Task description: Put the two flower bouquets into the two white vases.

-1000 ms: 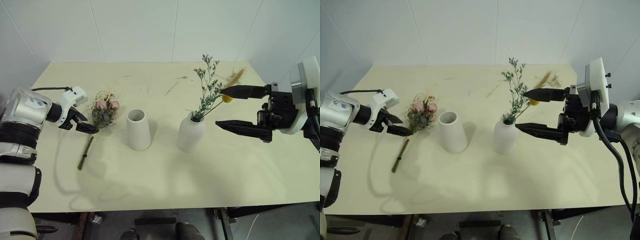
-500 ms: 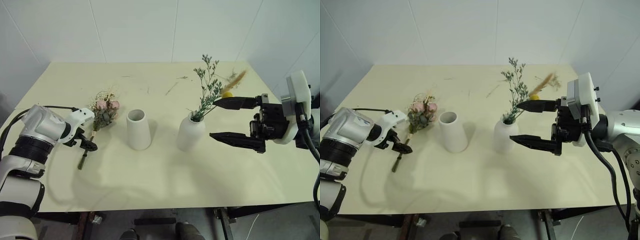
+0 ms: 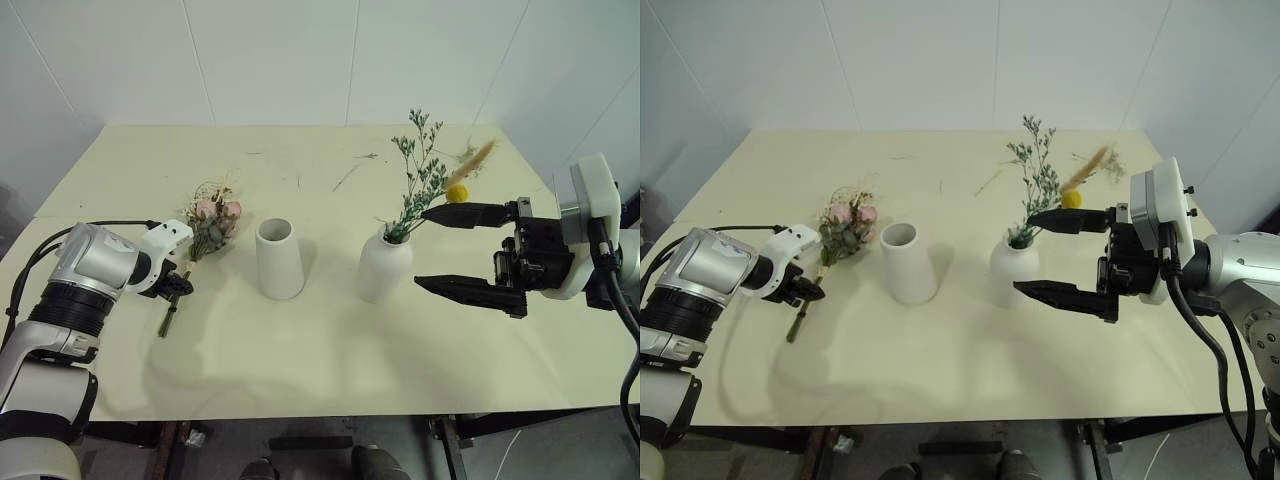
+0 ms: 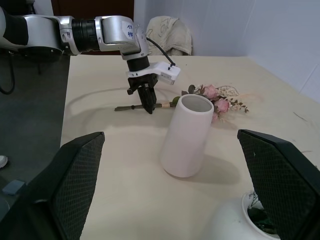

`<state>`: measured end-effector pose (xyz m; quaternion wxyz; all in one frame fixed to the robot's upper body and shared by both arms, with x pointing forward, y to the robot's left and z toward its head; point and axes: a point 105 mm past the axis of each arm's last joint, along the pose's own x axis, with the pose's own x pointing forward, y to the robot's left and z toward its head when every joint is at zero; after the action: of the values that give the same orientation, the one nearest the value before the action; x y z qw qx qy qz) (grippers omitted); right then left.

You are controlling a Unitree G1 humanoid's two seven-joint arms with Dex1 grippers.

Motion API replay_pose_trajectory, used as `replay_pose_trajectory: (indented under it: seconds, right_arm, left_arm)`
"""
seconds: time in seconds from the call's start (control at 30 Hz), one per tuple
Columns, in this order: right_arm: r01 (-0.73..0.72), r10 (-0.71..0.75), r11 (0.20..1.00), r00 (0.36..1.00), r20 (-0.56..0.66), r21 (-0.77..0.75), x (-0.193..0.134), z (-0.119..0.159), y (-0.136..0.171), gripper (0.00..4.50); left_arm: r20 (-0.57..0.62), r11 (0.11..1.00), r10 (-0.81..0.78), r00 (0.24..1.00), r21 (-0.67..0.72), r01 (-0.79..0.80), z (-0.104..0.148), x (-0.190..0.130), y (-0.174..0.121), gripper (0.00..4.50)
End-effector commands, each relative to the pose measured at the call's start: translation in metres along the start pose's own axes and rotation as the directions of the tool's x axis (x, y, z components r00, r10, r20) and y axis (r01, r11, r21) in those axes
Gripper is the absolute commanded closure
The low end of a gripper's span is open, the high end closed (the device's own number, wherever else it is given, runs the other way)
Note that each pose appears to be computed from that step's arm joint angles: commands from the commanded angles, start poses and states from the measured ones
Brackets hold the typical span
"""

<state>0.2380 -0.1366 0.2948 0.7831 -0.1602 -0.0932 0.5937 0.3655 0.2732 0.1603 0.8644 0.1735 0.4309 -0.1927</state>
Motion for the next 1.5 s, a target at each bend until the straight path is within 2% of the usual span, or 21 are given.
replay_pose_trajectory:
  seconds: [0.03, 0.13, 0.23, 0.33, 0.43, 0.5, 0.57, 0.67, 0.8, 0.9, 1.03, 1.23, 1.4, 1.5]
  right_arm:
    - [-0.011, 0.011, 0.998, 1.0, 0.009, -0.06, -0.003, 0.013, 0.004, 0.0]
    - [-0.002, 0.002, 0.999, 1.0, 0.004, -0.048, -0.004, 0.01, 0.003, 0.0]
    - [0.016, -0.016, 0.999, 1.0, -0.003, -0.035, -0.006, 0.006, 0.001, 0.0]
    - [0.035, -0.035, 0.999, 0.999, -0.005, -0.025, -0.007, 0.003, -0.001, 0.0]
    - [0.049, -0.049, 0.999, 0.999, -0.002, -0.015, -0.008, 0.001, -0.002, 0.0]
    - [0.069, -0.069, 0.998, 0.998, 0.003, 0.0, -0.007, -0.003, -0.002, 0.0]
    - [0.088, -0.088, 0.996, 0.996, 0.009, 0.011, -0.007, -0.006, -0.003, 0.0]
    - [0.11, -0.111, 0.994, 0.994, 0.017, 0.02, -0.006, -0.009, -0.005, 0.0]
    - [0.136, -0.137, 0.99, 0.99, 0.033, 0.023, -0.004, -0.01, -0.007, 0.0]
    - [0.152, -0.153, 0.988, 0.987, 0.041, 0.025, -0.003, -0.011, -0.008, 0.0]
    - [0.176, -0.177, 0.984, 0.983, 0.053, 0.026, -0.001, -0.011, -0.008, 0.0]
    - [0.229, -0.231, 0.973, 0.971, 0.062, 0.026, -0.005, -0.01, -0.009, 0.0]
    - [0.253, -0.254, 0.967, 0.965, 0.068, 0.025, -0.005, -0.009, -0.009, 0.0]
    - [0.271, -0.272, 0.962, 0.959, 0.078, 0.025, -0.005, -0.009, -0.009, 0.0]
  left_arm:
    - [0.051, 0.999, 0.027, 0.998, -0.046, -0.025, 0.0, -0.002, 0.011, 4.48]
    - [0.166, 0.995, 0.056, 0.985, -0.089, -0.041, 0.011, -0.003, 0.022, 4.48]
    - [0.387, 0.992, 0.077, 0.919, -0.122, -0.032, 0.041, -0.014, 0.03, 4.48]
    - [0.667, 0.989, -0.007, 0.745, -0.105, 0.104, 0.079, -0.038, 0.025, 4.48]
    - [0.793, 0.977, -0.012, 0.609, -0.119, 0.175, 0.095, -0.059, 0.027, 4.48]
    - [0.932, 0.971, -0.083, 0.353, -0.004, 0.24, 0.115, -0.096, 0.016, 4.48]
    - [0.97, 0.949, -0.171, 0.175, 0.114, 0.292, 0.125, -0.118, -0.002, 4.48]
    - [0.958, 0.901, -0.284, 0.031, 0.256, 0.349, 0.134, -0.139, -0.03, 4.48]
    - [0.914, 0.847, -0.394, -0.095, 0.402, 0.347, 0.145, -0.155, -0.066, 4.48]
    - [0.895, 0.82, -0.433, -0.113, 0.442, 0.363, 0.148, -0.153, -0.082, 4.48]
    - [0.867, 0.793, -0.488, -0.098, 0.488, 0.365, 0.147, -0.14, -0.098, 4.48]
    - [0.859, 0.8, -0.51, -0.038, 0.49, 0.345, 0.137, -0.117, -0.099, 4.48]
    - [0.862, 0.814, -0.506, -0.031, 0.489, 0.312, 0.134, -0.107, -0.099, 4.48]
    - [0.877, 0.831, -0.479, -0.031, 0.465, 0.307, 0.134, -0.091, -0.098, 4.48]
